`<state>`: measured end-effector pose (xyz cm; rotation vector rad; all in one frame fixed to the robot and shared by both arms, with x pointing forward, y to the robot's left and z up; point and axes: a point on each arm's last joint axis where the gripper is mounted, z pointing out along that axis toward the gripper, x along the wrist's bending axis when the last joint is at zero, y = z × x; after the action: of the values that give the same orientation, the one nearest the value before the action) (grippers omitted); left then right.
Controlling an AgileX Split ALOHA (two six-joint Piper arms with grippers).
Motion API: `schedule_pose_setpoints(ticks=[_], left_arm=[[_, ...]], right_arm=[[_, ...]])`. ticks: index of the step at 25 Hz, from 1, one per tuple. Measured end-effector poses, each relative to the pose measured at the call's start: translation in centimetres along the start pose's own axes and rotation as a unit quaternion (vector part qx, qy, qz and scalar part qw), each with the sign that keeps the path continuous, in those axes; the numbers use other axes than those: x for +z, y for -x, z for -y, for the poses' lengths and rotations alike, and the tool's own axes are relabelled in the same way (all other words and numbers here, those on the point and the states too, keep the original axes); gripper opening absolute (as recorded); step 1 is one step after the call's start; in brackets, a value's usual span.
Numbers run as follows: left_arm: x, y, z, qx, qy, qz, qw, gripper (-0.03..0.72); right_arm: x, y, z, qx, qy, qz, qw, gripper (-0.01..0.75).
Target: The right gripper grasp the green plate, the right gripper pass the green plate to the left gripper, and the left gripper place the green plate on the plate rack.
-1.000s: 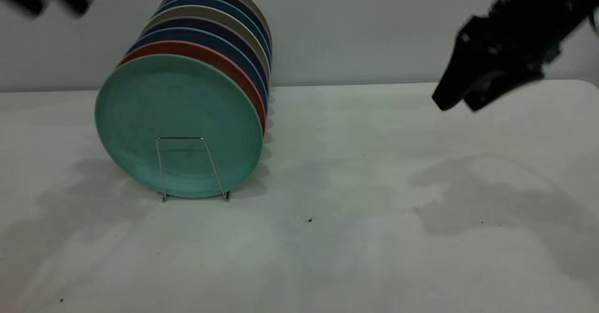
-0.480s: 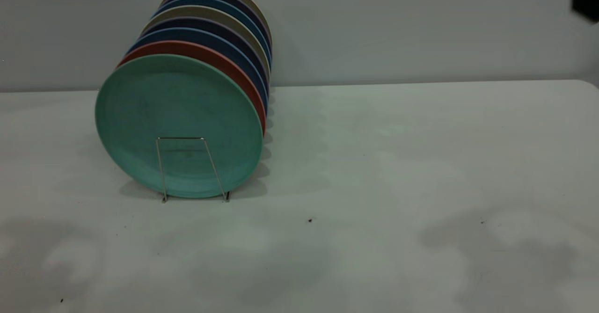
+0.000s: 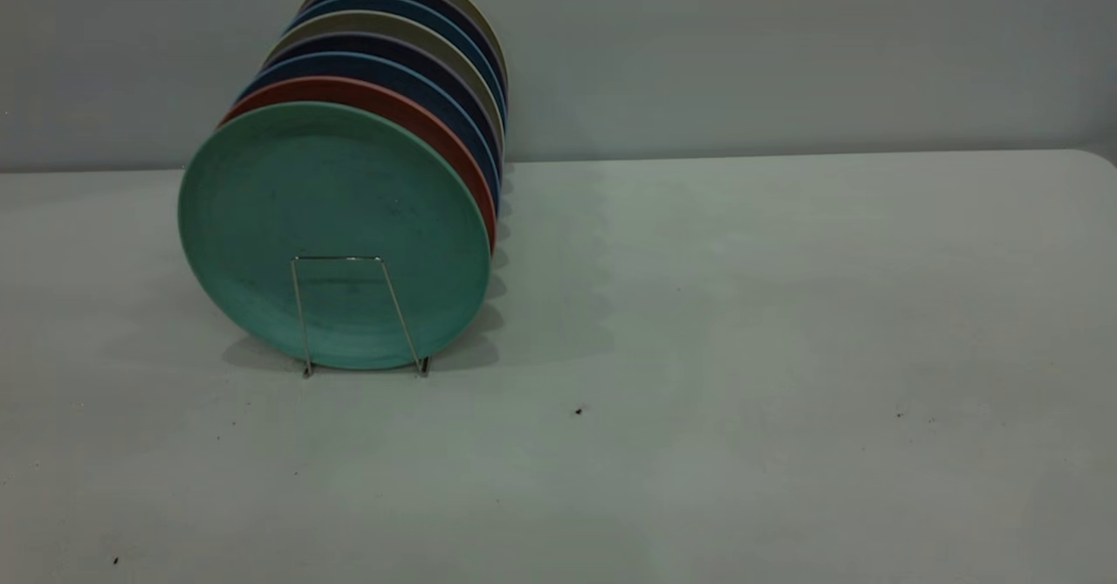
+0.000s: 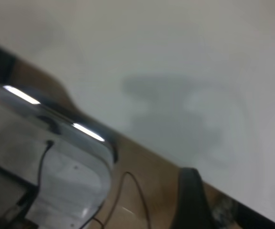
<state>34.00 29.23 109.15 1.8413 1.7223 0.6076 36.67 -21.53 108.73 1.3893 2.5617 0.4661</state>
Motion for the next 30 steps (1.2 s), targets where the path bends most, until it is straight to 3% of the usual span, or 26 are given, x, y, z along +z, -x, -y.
schedule_pose_setpoints(ticks=[6,10,14,22,30], left_arm=[[-2.6,0.2,5.7,0.012,0.054,0.001,0.998,0.576],[-3.3,0.3,8.3,0.028,0.085,-0.001,0.996,0.576],[-3.3,0.3,10.2,0.04,0.104,-0.002,0.994,0.576],[-3.6,0.3,10.9,0.058,0.127,-0.004,0.99,0.576],[-3.1,0.3,11.0,0.058,0.126,-0.004,0.99,0.576]], right_arm=[[1.5,-0.7,6.1,-0.016,0.042,-0.041,0.998,0.519],[2.5,-0.8,9.4,-0.034,0.07,-0.04,0.996,0.519],[1.3,-0.7,11.5,-0.053,0.136,-0.036,0.989,0.519],[-0.3,-0.5,14.2,-0.061,0.232,-0.022,0.971,0.519],[-0.6,-0.2,14.8,-0.049,0.252,-0.005,0.966,0.519]])
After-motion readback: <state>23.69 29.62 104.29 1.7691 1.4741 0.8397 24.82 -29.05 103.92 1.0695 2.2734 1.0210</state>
